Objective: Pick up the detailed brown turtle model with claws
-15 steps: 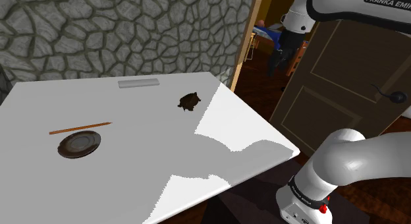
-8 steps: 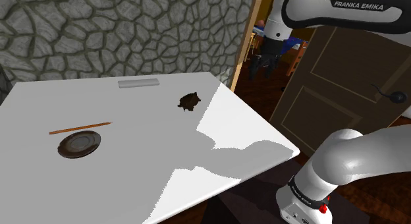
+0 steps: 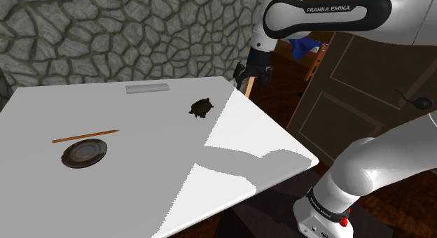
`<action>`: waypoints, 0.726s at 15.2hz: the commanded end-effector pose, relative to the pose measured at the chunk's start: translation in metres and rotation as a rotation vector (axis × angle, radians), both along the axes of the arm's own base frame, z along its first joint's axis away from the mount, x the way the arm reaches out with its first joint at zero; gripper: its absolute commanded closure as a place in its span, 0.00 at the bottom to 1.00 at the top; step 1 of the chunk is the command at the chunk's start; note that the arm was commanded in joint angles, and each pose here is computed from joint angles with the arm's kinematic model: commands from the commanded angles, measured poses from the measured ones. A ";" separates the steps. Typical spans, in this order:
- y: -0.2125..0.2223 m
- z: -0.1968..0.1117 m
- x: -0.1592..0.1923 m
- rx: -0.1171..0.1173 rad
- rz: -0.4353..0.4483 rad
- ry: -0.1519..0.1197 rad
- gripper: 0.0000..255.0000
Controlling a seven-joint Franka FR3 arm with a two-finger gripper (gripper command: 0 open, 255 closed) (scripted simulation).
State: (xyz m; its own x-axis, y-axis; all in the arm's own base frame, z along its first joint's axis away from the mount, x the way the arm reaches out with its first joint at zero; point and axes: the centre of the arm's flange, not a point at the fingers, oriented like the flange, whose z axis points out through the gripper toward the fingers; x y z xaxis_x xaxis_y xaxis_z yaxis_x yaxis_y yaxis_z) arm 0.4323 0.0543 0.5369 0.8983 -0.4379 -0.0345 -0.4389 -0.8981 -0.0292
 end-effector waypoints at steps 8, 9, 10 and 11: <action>0.022 -0.060 0.100 0.095 -0.342 0.047 0.00; 0.023 -0.067 0.111 0.105 -0.380 0.053 0.00; 0.023 -0.074 0.122 0.116 -0.417 0.058 0.00; 0.023 -0.081 0.133 0.126 -0.454 0.063 0.00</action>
State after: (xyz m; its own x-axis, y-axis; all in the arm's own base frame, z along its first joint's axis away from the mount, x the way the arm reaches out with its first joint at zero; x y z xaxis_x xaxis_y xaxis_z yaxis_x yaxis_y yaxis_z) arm 0.5539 0.0758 0.4641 0.6441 -0.7504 -0.1485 -0.7643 -0.6394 -0.0839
